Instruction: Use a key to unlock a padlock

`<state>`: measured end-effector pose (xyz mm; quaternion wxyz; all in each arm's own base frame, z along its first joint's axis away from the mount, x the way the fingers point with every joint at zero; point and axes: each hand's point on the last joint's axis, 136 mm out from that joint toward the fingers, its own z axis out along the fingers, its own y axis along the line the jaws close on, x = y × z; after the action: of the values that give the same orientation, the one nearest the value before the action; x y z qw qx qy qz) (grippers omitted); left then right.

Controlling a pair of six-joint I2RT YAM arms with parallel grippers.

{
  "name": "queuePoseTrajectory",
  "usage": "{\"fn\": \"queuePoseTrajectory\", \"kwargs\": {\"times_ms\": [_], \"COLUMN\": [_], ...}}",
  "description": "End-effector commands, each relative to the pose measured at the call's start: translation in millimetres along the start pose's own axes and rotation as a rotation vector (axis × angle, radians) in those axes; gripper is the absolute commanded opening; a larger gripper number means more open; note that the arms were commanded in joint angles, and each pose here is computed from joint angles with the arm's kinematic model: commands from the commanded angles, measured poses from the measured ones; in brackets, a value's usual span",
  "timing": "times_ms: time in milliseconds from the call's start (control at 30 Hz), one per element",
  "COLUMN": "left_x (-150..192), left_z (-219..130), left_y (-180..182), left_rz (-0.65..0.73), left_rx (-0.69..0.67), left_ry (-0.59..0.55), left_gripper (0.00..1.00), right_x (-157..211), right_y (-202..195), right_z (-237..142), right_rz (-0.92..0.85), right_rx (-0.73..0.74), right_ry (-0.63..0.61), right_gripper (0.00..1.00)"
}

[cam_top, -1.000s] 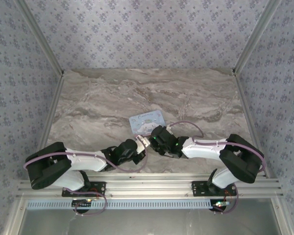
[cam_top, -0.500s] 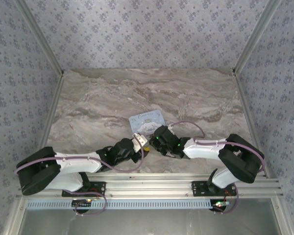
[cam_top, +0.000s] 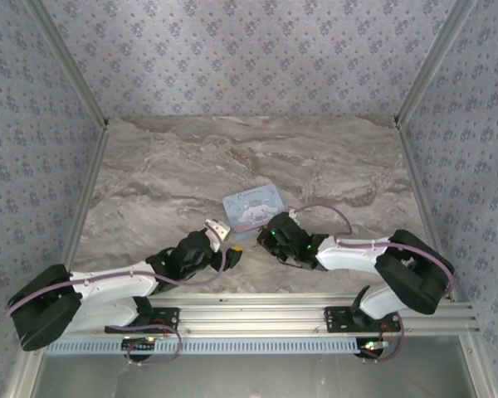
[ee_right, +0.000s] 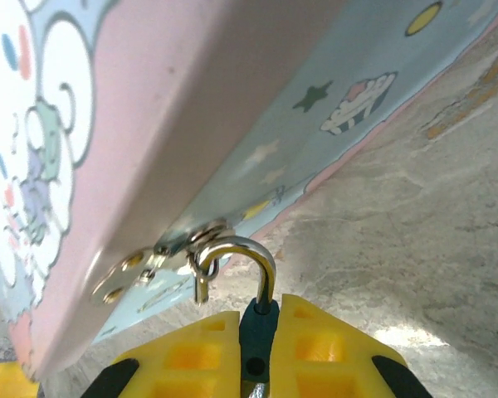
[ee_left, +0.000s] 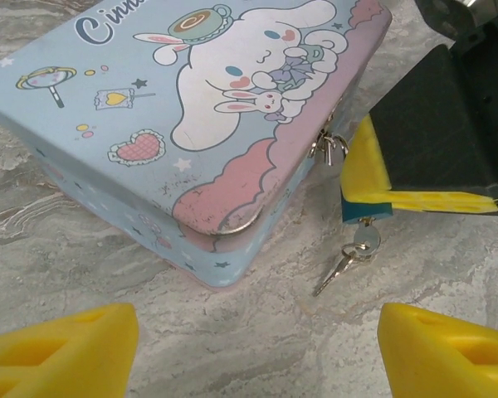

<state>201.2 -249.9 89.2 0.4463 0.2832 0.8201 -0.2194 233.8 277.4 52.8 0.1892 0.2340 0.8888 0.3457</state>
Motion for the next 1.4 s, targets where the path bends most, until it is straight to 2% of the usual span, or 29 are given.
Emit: {"fn": "queuePoseTrajectory", "kwargs": {"times_ms": [0, 267, 700, 1133, 1367], "left_x": [3.7, 3.2, 2.8, 2.2, 0.5], "left_z": [-4.2, -12.4, -24.4, -27.5, -28.9], "left_y": [2.9, 8.4, 14.6, 16.8, 17.3], "left_rz": [-0.031, -0.040, -0.045, -0.046, -0.042], "left_rx": [-0.004, -0.022, -0.042, -0.050, -0.055], "left_ry": [0.007, -0.008, -0.020, -0.017, -0.012], "left_gripper": [0.76, 0.76, 0.76, 0.76, 0.76], "right_x": [-10.5, -27.1, -27.8, -29.4, -29.7], "right_y": [6.0, 3.5, -14.4, -36.5, -49.6], "right_z": [-11.6, -25.2, -8.2, -10.7, -17.3], "right_rz": [-0.023, -0.022, 0.012, 0.018, -0.008], "right_rx": [-0.026, 0.002, 0.033, 0.057, 0.118], "right_ry": [-0.051, -0.126, -0.102, -0.086, -0.084], "right_gripper": [0.00, 0.00, 0.00, 0.00, 0.00]}}
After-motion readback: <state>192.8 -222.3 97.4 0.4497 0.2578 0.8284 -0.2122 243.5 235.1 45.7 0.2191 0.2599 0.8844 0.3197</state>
